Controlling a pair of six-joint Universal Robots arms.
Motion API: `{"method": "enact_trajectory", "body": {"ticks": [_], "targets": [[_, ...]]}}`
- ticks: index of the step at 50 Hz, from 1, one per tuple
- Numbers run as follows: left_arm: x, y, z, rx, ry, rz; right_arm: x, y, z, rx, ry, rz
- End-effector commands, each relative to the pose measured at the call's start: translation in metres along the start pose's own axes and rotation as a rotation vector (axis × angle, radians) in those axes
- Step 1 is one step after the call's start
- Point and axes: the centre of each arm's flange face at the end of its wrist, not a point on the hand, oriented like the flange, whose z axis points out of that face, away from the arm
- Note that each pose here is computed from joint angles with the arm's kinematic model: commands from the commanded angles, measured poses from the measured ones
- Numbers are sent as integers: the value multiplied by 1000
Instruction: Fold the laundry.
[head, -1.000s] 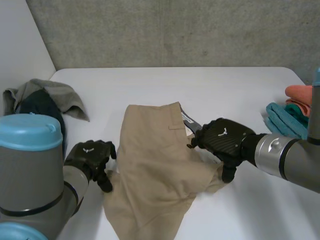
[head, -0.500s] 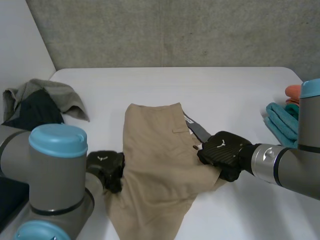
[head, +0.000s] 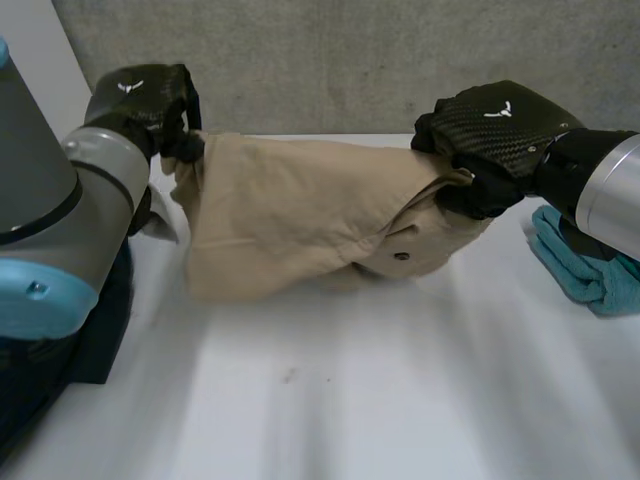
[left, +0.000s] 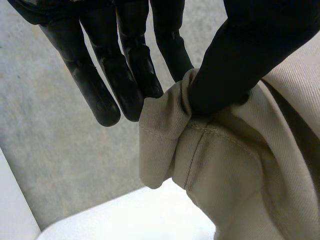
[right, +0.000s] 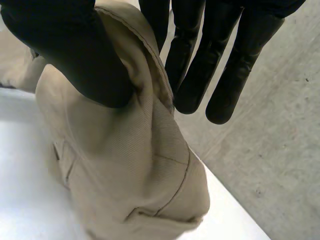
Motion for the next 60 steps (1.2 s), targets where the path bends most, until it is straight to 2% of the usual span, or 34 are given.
{"method": "enact_trajectory", "body": {"ticks": [1,5,10,16,20,25,29,35,42,47,52,60], "targets": [[7,45,36,-73,15,34,-23,40,38,-115,-100,52],[14,93,58,-163,27,96,-42,64,70,-183,-140,95],[17,127,80,-198,27,140,-42,100,111,-269,-57,212],[16,131,90,-180,21,140,-43,133,153,-297,52,324],[16,119,80,-174,18,141,-53,142,163,-306,70,335],[4,83,46,-152,12,132,-54,134,158,-309,95,336],[-3,71,9,-175,16,136,-45,105,138,-271,95,336],[-9,78,-46,-244,32,148,-40,73,105,-222,65,325],[-15,101,-76,-326,37,161,-7,85,93,-242,75,373],[-17,124,-82,-376,35,162,10,89,91,-242,83,393],[-13,166,-73,-450,38,175,14,102,98,-272,57,422],[-10,181,-54,-450,34,176,8,121,102,-367,-15,483]]}}
